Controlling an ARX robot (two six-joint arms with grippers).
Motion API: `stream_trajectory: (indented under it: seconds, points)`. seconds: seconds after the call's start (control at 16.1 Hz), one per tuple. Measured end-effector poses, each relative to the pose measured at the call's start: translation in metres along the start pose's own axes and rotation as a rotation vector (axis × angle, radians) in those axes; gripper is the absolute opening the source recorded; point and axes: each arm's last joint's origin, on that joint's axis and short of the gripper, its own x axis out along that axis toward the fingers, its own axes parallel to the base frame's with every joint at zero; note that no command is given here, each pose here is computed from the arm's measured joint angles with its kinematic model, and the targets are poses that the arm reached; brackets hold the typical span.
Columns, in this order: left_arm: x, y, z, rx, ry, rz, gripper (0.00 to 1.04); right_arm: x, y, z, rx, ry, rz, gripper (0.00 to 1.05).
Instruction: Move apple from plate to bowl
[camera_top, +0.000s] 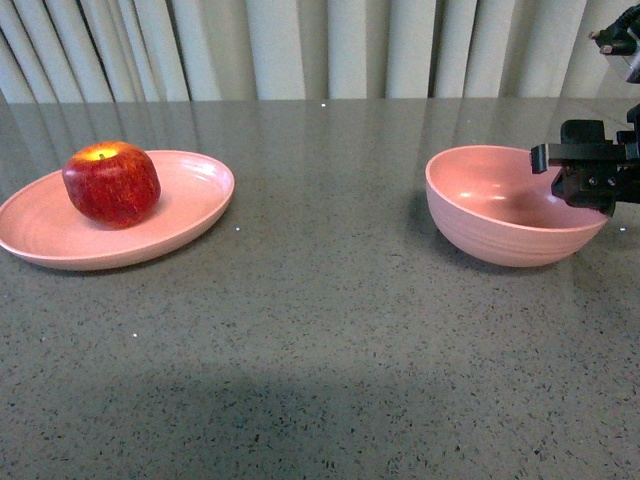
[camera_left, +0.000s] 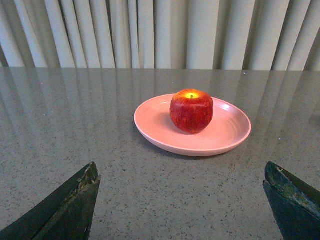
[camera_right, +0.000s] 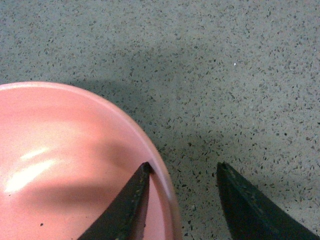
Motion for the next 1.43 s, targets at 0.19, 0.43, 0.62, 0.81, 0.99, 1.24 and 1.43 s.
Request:
stream_trajectory:
  seconds: [0.19,0.43,0.62,0.81,0.99,1.24,1.43]
  points:
    - [0.000,0.000,0.000,0.000,0.000,0.000,0.98,-0.004,0.001,0.006,0.037,-0.002,0.019,0.04]
    - [0.000,0.000,0.000,0.000,0.000,0.000,0.98,-0.017,0.002,0.014,0.042,-0.017,0.033,0.03]
    - [0.000,0.000,0.000,0.000,0.000,0.000,0.98,-0.051,0.018,0.045,0.030,-0.141,0.096,0.03]
    - [0.000,0.000,0.000,0.000,0.000,0.000,0.98,-0.054,0.045,0.047,-0.007,-0.135,0.154,0.03]
    - [0.000,0.000,0.000,0.000,0.000,0.000,0.98,-0.040,0.086,0.047,-0.049,-0.100,0.215,0.03]
    - [0.000,0.000,0.000,0.000,0.000,0.000,0.98,-0.011,0.123,0.038,-0.079,-0.036,0.234,0.03]
    - [0.000,0.000,0.000,0.000,0.000,0.000,0.98,0.000,0.135,0.036,-0.076,-0.018,0.235,0.03]
